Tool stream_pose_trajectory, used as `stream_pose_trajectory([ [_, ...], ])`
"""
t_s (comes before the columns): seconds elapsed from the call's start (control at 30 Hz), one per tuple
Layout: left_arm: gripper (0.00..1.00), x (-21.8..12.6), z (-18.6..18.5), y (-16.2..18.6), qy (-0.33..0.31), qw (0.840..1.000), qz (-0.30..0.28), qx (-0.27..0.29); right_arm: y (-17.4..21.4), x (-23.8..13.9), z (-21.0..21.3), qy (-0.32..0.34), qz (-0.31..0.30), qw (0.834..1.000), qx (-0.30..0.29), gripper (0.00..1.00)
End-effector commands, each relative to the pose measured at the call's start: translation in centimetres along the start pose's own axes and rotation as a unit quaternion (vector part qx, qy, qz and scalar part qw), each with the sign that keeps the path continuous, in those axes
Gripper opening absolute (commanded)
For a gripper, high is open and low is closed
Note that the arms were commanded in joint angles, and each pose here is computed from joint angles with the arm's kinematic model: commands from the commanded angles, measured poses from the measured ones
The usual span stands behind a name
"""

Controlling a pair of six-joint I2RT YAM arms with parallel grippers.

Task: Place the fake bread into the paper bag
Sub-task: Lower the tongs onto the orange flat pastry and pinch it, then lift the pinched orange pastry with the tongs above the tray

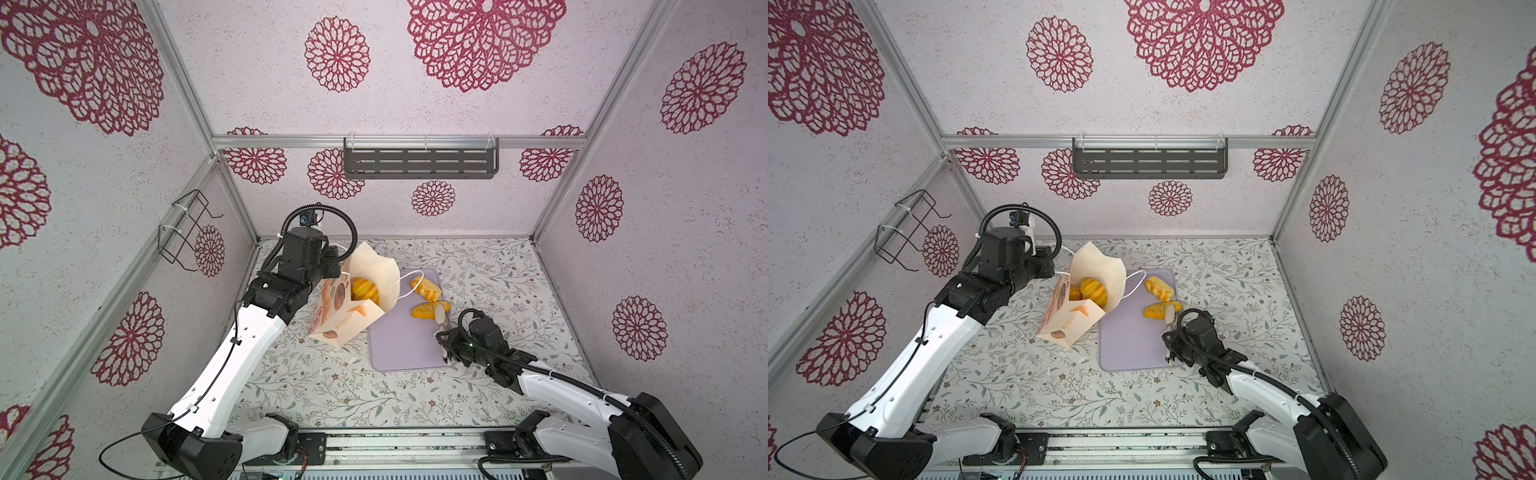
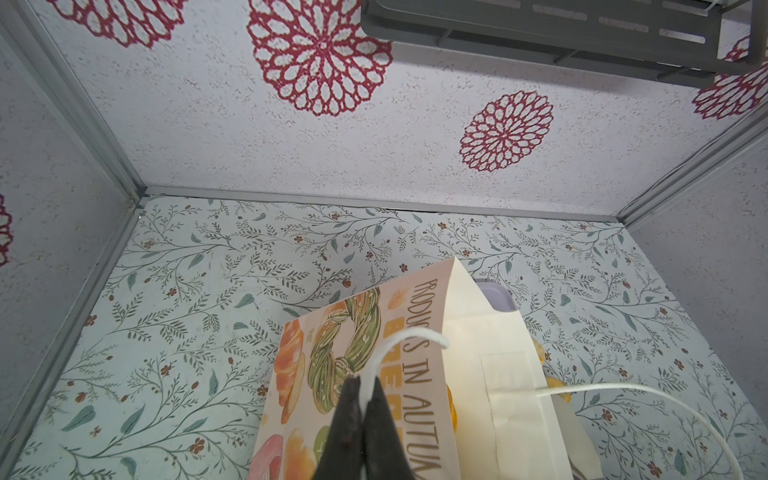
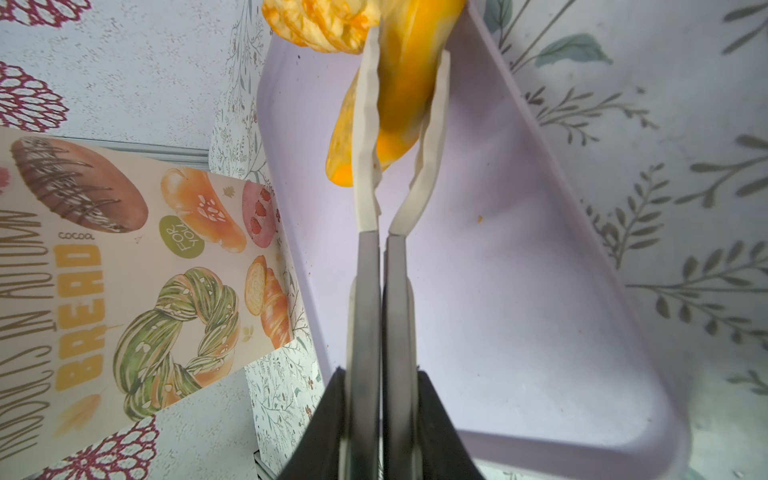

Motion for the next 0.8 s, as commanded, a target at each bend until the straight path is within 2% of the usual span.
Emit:
stream_pose_trajectory([
  [0.0,0.00,-0.4,0.1,-0.5,0.004,1.000,-0.013,-0.006,-1.0,-0.9,1.6,-0.043,-0.023,0.999,-0.016,0.13],
  [0.77,0.00,-0.5,0.2,-0.6,0.001,1.000,-0.016,-0.006,-0.5,-5.4,1.1,-0.071,-0.068,0.995,-0.007,0.02],
])
Point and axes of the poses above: each gripper's point midway between its finger pads, its own x axis out along the fingers, its own z axis along the line the jaws close on, y = z × x, the point moved 6 cm from there along -x, back along the fingers, and after that the axes turned 15 degrees about -x, right-handed, at the moved point
